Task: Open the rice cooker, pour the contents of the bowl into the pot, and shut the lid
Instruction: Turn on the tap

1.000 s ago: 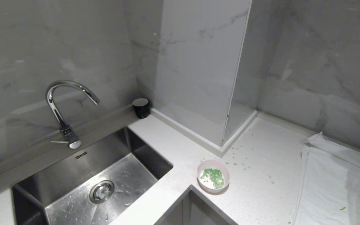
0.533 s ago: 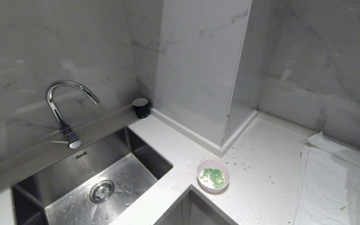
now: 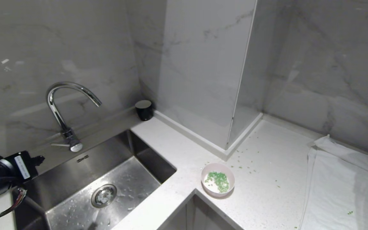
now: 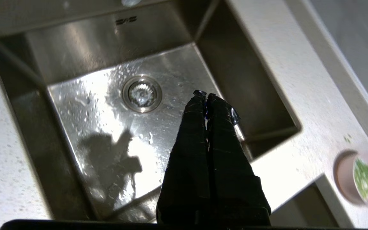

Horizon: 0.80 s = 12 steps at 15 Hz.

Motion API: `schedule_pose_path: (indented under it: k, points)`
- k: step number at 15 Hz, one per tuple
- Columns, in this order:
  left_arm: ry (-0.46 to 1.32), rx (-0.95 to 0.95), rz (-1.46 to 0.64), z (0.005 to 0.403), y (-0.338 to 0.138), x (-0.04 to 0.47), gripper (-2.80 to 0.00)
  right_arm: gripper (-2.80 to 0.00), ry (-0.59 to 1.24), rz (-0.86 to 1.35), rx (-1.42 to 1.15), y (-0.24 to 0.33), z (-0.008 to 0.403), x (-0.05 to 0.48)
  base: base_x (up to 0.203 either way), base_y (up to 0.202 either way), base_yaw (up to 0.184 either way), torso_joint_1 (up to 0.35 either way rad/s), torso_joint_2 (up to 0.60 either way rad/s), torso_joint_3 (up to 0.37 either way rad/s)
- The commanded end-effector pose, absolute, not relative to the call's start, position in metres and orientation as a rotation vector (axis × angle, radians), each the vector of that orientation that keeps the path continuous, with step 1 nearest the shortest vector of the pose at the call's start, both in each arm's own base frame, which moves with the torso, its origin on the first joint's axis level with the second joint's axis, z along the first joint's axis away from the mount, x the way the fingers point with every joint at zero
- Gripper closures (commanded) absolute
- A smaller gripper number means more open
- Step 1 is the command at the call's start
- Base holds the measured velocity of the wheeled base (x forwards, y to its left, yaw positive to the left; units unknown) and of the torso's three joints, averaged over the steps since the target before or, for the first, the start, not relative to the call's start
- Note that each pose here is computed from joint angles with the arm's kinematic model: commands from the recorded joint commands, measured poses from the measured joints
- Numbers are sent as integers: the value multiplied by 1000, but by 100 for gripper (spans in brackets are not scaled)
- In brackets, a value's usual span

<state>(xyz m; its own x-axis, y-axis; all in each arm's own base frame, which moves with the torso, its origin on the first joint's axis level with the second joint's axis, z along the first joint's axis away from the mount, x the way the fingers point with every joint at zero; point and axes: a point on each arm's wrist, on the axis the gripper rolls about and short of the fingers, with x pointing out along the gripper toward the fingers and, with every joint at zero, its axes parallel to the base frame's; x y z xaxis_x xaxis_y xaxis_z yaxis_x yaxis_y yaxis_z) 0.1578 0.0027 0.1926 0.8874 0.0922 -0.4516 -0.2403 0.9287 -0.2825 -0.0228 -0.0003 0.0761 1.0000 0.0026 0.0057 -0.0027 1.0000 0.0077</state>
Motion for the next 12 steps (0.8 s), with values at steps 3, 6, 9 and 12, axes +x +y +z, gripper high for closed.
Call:
schedule_pose_path:
  k: [3, 6, 9, 12]
  points:
    - [650, -358, 363, 144, 7, 239, 0, 0, -5, 3, 8, 0, 76, -23, 0, 0, 0, 0, 0, 0]
    - [634, -378, 475, 136, 14, 269, 0, 0, -5, 3, 8, 0, 76, -23, 0, 0, 0, 0, 0, 0]
    - [661, -388, 544, 122, 31, 290, -280, 0, -4, 3, 8, 0, 76, -23, 0, 0, 0, 0, 0, 0]
    - [635, -402, 583, 124, 48, 306, -280, 0, -5, 3, 8, 0, 76, -23, 0, 0, 0, 0, 0, 0]
